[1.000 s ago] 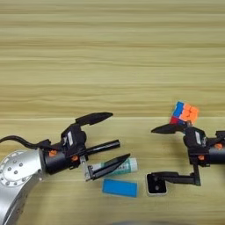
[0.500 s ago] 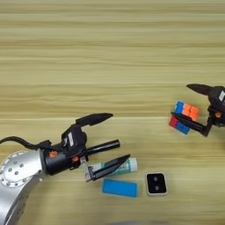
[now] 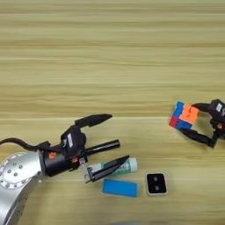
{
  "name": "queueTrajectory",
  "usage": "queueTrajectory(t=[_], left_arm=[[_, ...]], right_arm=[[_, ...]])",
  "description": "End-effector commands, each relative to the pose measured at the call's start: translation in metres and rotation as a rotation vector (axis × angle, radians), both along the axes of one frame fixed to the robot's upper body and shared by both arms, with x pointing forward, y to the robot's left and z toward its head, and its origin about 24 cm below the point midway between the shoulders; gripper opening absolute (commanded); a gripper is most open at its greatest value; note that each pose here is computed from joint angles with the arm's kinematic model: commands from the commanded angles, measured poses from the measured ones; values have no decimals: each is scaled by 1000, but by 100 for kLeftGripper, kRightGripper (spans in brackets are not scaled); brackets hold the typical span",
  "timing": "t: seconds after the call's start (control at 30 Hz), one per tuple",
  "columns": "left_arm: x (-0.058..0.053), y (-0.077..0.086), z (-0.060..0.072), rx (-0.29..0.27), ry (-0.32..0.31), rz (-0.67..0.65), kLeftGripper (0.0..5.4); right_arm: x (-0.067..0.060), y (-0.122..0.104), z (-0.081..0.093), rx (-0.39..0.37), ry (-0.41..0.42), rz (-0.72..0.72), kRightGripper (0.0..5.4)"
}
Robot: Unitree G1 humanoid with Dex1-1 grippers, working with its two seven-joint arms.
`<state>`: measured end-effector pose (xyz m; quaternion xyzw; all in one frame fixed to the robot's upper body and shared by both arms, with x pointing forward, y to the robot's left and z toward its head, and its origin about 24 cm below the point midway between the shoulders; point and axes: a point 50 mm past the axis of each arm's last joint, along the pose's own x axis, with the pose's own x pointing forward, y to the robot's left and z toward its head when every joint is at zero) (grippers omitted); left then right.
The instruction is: Move the objects on the table
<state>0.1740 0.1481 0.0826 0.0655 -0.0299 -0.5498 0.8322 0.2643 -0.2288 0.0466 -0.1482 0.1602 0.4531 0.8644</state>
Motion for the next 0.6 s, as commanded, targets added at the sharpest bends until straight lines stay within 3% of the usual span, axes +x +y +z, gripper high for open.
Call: queueTrajectory(t=[0.03, 0.6], left_arm=[[0, 3, 2, 21, -11, -2, 540], [1, 1, 1, 20, -11, 0, 540]], right_arm=[[5, 2, -1, -29, -9, 5, 537], [14, 6, 3, -23, -52, -15, 353]])
